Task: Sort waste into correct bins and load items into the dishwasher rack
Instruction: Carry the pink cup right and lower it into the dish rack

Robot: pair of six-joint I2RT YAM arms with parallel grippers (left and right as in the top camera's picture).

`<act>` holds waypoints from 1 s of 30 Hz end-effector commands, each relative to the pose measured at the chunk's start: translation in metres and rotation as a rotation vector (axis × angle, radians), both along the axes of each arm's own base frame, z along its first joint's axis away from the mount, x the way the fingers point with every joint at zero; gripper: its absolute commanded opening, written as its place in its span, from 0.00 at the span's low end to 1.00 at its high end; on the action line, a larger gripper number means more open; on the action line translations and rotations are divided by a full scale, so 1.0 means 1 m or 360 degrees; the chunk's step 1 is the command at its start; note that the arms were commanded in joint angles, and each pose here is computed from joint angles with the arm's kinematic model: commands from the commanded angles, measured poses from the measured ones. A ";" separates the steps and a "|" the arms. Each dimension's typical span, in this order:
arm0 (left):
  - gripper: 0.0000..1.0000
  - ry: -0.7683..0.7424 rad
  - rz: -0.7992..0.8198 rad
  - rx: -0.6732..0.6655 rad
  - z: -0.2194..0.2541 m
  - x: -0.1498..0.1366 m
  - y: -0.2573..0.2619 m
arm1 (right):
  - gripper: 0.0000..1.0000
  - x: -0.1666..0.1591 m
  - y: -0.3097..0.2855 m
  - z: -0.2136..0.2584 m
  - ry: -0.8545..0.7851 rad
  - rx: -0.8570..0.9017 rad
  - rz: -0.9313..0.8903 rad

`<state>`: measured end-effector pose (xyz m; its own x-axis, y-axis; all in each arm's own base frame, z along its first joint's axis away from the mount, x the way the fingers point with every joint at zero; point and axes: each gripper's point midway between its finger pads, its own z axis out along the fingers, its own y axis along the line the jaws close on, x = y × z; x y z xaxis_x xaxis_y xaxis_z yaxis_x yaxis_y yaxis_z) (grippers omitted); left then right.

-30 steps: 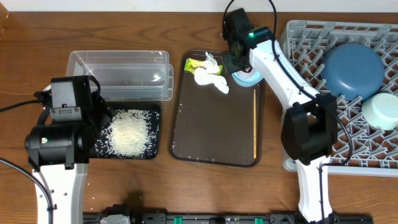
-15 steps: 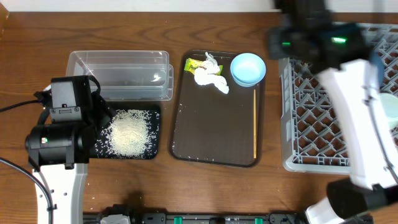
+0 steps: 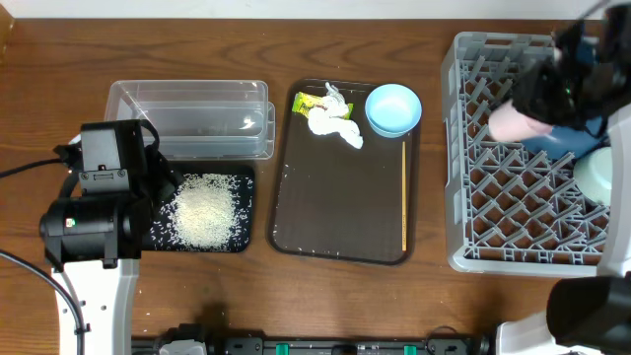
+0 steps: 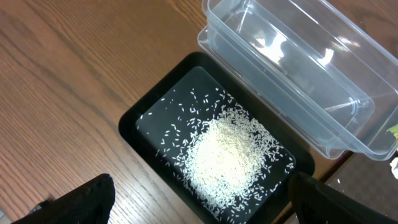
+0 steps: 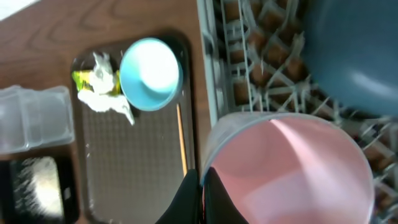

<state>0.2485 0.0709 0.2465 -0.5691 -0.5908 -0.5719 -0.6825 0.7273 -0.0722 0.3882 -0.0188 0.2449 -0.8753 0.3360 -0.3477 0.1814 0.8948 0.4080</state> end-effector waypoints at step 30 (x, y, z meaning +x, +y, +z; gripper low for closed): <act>0.91 -0.0002 0.0024 0.0033 0.004 0.000 0.005 | 0.01 -0.056 -0.076 -0.050 -0.0865 0.1264 -0.0075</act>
